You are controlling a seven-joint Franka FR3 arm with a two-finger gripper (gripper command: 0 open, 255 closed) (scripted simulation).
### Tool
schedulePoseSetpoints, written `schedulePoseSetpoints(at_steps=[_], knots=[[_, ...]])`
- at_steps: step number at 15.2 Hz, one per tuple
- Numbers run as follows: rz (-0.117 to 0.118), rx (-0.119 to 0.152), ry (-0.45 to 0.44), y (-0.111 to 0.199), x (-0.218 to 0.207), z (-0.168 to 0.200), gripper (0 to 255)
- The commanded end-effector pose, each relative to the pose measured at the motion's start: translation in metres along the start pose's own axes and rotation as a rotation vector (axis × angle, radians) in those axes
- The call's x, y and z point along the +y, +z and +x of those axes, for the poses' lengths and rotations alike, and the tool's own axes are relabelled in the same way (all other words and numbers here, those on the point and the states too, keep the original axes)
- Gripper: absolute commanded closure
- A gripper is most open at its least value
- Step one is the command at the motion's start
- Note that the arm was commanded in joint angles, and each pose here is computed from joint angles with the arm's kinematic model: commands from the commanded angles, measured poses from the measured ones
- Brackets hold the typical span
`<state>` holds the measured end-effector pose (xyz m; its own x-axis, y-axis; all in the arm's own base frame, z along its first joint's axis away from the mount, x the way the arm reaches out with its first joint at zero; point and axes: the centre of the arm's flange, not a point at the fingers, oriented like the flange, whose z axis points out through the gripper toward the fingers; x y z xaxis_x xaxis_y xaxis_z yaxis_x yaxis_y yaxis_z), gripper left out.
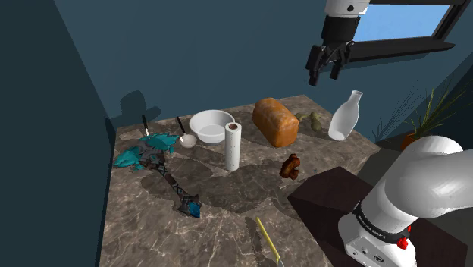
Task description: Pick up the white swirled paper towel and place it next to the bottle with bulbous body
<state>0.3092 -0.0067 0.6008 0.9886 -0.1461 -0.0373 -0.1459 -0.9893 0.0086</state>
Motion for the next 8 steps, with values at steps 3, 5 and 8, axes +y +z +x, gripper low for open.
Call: schedulePoseSetpoints(at_steps=[3,5,8], knots=[[-0.001,0.005,0.016,0.014,-0.018,0.012,0],[-0.002,0.010,0.032,0.028,-0.036,0.025,0],[-0.004,0.018,0.056,0.049,-0.063,0.045,0]])
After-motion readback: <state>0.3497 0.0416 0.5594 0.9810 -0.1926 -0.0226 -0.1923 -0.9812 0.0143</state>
